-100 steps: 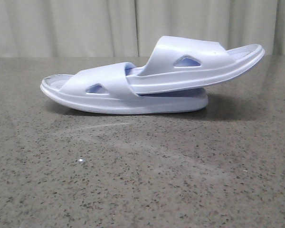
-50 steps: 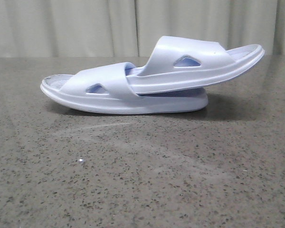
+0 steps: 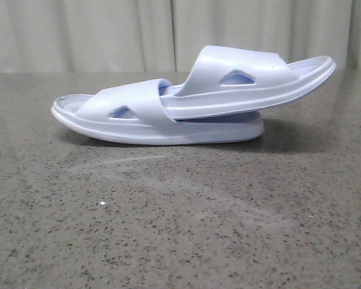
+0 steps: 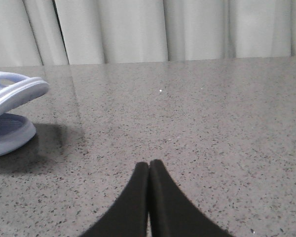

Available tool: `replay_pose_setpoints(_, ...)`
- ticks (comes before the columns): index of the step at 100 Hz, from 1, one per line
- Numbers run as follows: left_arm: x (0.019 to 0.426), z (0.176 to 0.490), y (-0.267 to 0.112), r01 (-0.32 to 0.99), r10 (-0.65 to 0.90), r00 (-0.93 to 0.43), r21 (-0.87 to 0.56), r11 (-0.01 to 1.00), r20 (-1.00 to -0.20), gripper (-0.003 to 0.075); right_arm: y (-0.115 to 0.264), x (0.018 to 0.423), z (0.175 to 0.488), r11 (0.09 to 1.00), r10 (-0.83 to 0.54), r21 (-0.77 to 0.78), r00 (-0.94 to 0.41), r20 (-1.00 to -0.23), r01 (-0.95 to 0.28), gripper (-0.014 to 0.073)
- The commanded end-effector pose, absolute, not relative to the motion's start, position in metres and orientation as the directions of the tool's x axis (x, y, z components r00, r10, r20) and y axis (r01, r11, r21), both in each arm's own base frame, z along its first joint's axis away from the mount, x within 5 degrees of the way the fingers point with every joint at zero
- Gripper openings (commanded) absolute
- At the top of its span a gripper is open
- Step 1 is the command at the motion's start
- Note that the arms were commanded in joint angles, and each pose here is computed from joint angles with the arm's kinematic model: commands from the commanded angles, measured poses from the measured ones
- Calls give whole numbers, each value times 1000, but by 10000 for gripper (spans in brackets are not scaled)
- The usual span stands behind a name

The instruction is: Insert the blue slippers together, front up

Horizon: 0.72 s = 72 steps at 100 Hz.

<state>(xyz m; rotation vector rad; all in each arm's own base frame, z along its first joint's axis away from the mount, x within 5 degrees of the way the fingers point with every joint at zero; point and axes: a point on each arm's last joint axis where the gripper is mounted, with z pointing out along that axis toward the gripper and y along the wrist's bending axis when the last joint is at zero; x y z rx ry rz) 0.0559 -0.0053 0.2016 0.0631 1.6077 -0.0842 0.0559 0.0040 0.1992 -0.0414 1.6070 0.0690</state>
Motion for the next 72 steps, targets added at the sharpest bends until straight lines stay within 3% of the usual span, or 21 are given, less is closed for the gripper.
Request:
replay_pose_setpoints(1,54,207,-5,90,-31,58,-26,996,-998,16,4,55,202,998,17,14,51,-999,-66,-107)
replay_pose_setpoints(72,54,207,-5,90,-31,58,-26,996,-998,16,4,55,202,998,20,16,51,-998,-66,-107)
